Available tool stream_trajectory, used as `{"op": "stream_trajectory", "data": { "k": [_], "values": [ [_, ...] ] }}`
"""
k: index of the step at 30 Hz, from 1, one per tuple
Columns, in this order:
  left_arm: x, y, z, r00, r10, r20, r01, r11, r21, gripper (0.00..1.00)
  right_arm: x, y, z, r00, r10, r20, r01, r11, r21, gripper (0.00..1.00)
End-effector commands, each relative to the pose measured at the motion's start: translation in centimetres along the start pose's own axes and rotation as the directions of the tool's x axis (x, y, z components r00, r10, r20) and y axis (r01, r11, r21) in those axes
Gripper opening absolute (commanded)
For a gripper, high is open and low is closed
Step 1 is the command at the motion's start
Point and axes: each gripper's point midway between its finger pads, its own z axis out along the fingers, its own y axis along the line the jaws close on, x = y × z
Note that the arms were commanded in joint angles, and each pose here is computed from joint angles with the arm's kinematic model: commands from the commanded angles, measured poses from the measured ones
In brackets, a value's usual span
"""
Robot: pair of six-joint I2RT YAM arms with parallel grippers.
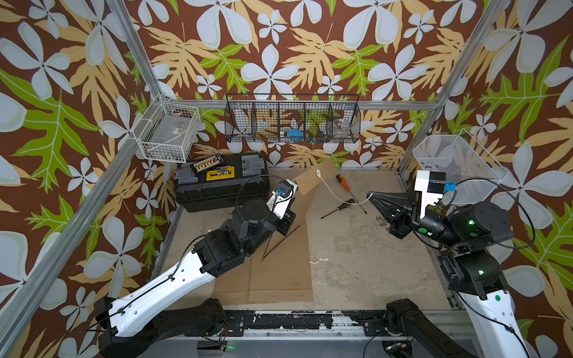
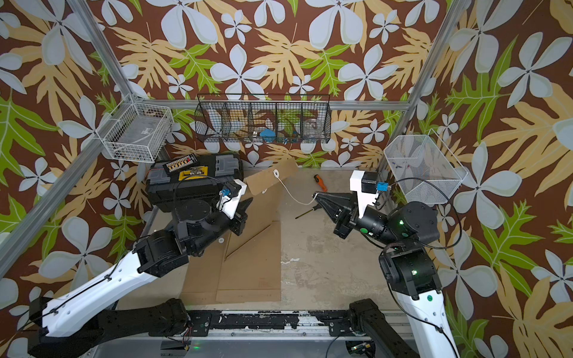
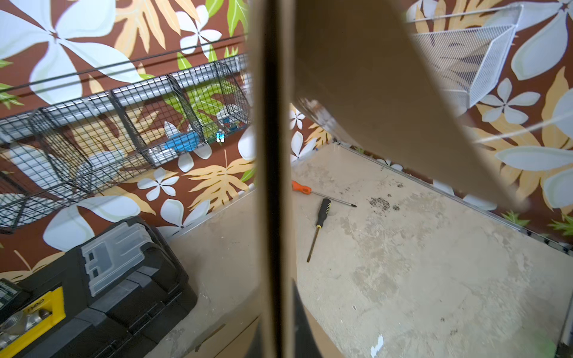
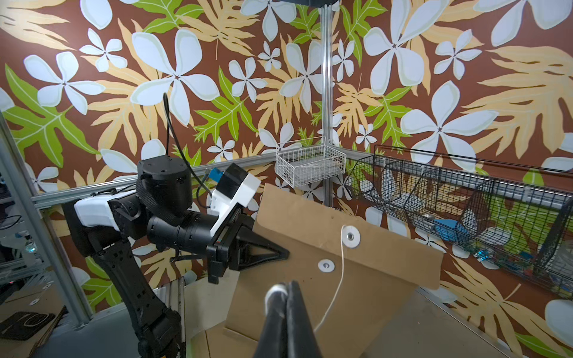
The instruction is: Open the file bag
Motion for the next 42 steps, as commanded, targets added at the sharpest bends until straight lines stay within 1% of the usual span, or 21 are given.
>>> {"op": "stream_trajectory", "data": {
  "k": [1, 7, 15, 24, 32, 34, 37, 39, 42],
  "values": [
    [-2.0, 1.6, -0.4, 0.996, -0.039, 0.083, 0.046, 0.996, -0.076, 0.0, 0.3, 1.5, -0.2, 1.0, -0.019, 0.002, 0.019, 0.996, -0.082, 0.0],
    [-3.6, 2.9, -1.7, 0.984, -0.079, 0.157, 0.098, 0.988, -0.117, 0.0, 1.7, 1.7, -0.5, 1.0, -0.014, -0.026, 0.012, 0.996, -0.087, 0.0],
    [-6.1, 4.9, -4.7, 0.953, -0.135, 0.271, 0.179, 0.973, -0.146, 0.0, 3.6, 1.2, -0.6, 0.998, 0.007, -0.063, -0.011, 0.998, -0.065, 0.0],
    [-7.2, 6.6, -7.0, 0.927, -0.165, 0.337, 0.236, 0.955, -0.18, 0.0, 5.2, 0.4, -0.6, 0.995, 0.02, -0.099, -0.023, 0.999, -0.033, 0.0],
    [-7.8, 7.1, -8.2, 0.91, -0.188, 0.37, 0.265, 0.949, -0.169, 0.0, 6.8, -0.3, -0.6, 0.991, 0.04, -0.13, -0.041, 0.999, -0.009, 0.0],
    [-7.9, 7.1, -8.4, 0.906, -0.193, 0.377, 0.269, 0.95, -0.16, 0.0, 7.2, -1.0, -0.5, 0.989, 0.046, -0.138, -0.044, 0.999, 0.021, 0.0],
    [-8.0, 7.1, -8.8, 0.902, -0.199, 0.384, 0.274, 0.95, -0.151, 0.0, 7.8, -2.5, -0.6, 0.986, 0.057, -0.155, -0.042, 0.994, 0.1, 0.0],
    [-8.2, 7.1, -9.0, 0.899, -0.203, 0.388, 0.276, 0.951, -0.142, 0.0, 8.3, -3.9, -0.7, 0.983, 0.076, -0.167, -0.046, 0.983, 0.175, 0.0],
    [-8.2, 7.1, -9.3, 0.896, -0.206, 0.393, 0.276, 0.952, -0.13, 0.0, 8.7, -5.3, -0.9, 0.98, 0.095, -0.175, -0.048, 0.966, 0.255, 0.0]
  ]
}}
